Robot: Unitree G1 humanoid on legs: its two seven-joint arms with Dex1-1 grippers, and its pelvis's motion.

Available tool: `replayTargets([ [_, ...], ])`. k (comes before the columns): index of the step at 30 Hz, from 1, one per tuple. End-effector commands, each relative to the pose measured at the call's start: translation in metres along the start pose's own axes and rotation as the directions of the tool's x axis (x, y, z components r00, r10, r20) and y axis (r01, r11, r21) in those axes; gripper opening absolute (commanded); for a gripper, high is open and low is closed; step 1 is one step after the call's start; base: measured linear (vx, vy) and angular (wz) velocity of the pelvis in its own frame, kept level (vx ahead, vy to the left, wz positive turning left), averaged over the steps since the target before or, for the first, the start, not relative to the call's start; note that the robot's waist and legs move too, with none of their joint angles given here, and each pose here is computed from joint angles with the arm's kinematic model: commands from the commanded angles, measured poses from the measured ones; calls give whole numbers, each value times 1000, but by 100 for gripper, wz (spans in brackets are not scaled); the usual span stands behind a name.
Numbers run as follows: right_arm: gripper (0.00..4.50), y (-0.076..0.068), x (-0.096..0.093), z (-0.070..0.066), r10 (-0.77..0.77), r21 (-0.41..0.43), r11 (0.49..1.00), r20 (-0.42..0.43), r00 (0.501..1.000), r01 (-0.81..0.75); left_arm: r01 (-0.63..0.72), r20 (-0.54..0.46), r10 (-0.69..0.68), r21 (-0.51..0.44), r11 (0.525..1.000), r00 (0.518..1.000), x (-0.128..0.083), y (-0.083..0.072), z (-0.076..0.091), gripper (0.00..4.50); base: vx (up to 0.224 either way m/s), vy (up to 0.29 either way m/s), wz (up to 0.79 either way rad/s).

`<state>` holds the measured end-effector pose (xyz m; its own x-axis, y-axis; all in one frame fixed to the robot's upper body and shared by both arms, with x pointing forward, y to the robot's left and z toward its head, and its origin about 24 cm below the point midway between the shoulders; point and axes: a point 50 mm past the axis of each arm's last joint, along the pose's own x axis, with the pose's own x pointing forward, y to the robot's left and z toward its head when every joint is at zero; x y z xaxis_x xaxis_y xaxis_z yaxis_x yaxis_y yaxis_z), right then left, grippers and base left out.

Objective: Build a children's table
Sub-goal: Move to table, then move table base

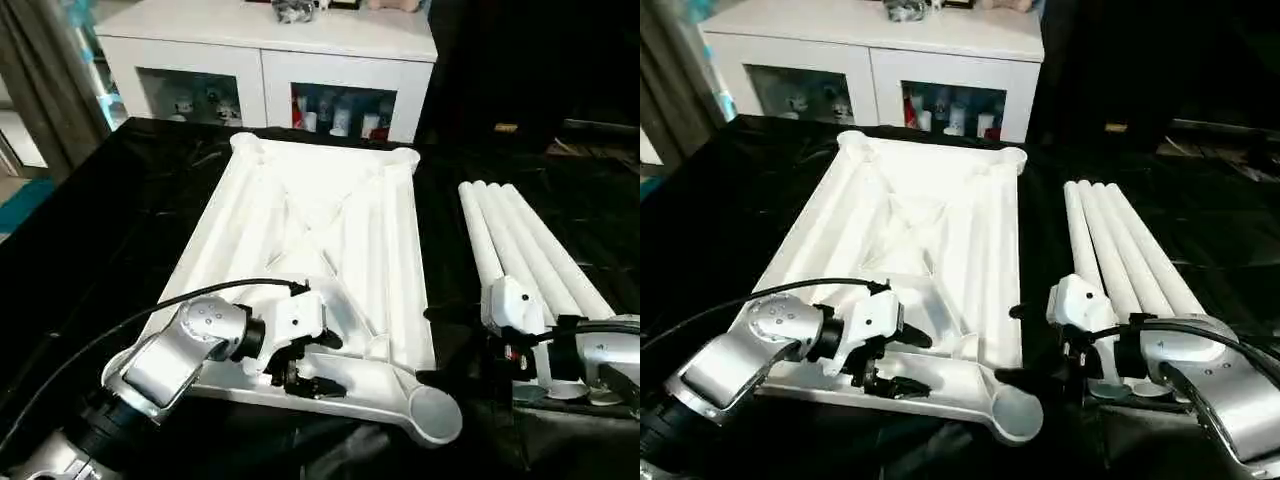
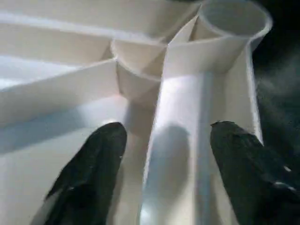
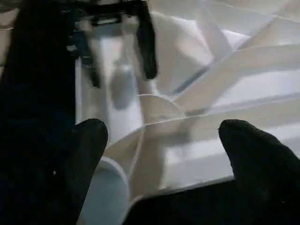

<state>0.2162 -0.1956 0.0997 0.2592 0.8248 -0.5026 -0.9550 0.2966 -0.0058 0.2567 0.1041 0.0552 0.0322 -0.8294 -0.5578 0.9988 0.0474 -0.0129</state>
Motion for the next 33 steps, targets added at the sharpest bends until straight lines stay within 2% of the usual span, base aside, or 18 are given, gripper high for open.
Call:
replayTargets([
  [1, 431, 4, 0, 3, 35, -10, 999, 1, 999, -35, -22, -24, 22, 14, 1000, 999, -1, 4, 2, 293, 0, 0, 0],
  [6, 431, 4, 0, 0, 33, -18, 999, -18, 999, -34, -39, -37, 39, 18, 999, 999, -2, 9, 1, 274, 0, 0, 0],
  [7, 431, 3, 0, 0, 34, -18, 999, -17, 999, -34, -41, -37, 42, 21, 999, 998, -2, 9, 2, 248, 0, 0, 0],
  [10, 431, 3, 0, -1, 33, -17, 999, -19, 999, -33, -36, -42, 37, 23, 999, 998, -3, 9, 1, 244, 0, 0, 0],
  [16, 431, 3, 1, -4, 30, -21, 999, -27, 999, -31, -41, -52, 43, 37, 998, 998, -4, 9, 1, 169, 0, 0, 0],
  [20, 431, 3, 1, -4, 32, -22, 999, -30, 999, -33, -46, -67, 50, 49, 998, 997, -4, 9, 0, 149, 0, 0, 0],
  [22, 431, 3, 1, -4, 34, -23, 999, -32, 999, -35, -50, -72, 54, 53, 997, 996, -4, 10, 0, 118, 0, 0, 0],
  [26, 431, 4, 2, -5, 38, -26, 999, -38, 999, -39, -64, -77, 70, 79, 995, 995, -4, 9, 0, 100, 0, 0, 0],
  [28, 431, 4, 3, -4, 39, -28, 999, -38, 999, -40, -71, -76, 79, 101, 992, 994, -4, 9, 1, 69, 0, 0, 0],
  [30, 431, 4, 3, -4, 39, -29, 999, -37, 999, -40, -72, -76, 81, 109, 991, 994, -4, 9, 2, 66, 0, 0, 0],
  [32, 431, 6, 5, -1, 55, -27, 998, -16, 998, -55, -71, -90, 83, 134, 988, 992, -3, 7, 0, 30, 0, 0, 0],
  [33, 431, 7, 6, 1, 64, -26, 998, -5, 998, -64, -75, -92, 88, 141, 987, 992, -2, 7, 0, 30, 0, 0, 0],
])
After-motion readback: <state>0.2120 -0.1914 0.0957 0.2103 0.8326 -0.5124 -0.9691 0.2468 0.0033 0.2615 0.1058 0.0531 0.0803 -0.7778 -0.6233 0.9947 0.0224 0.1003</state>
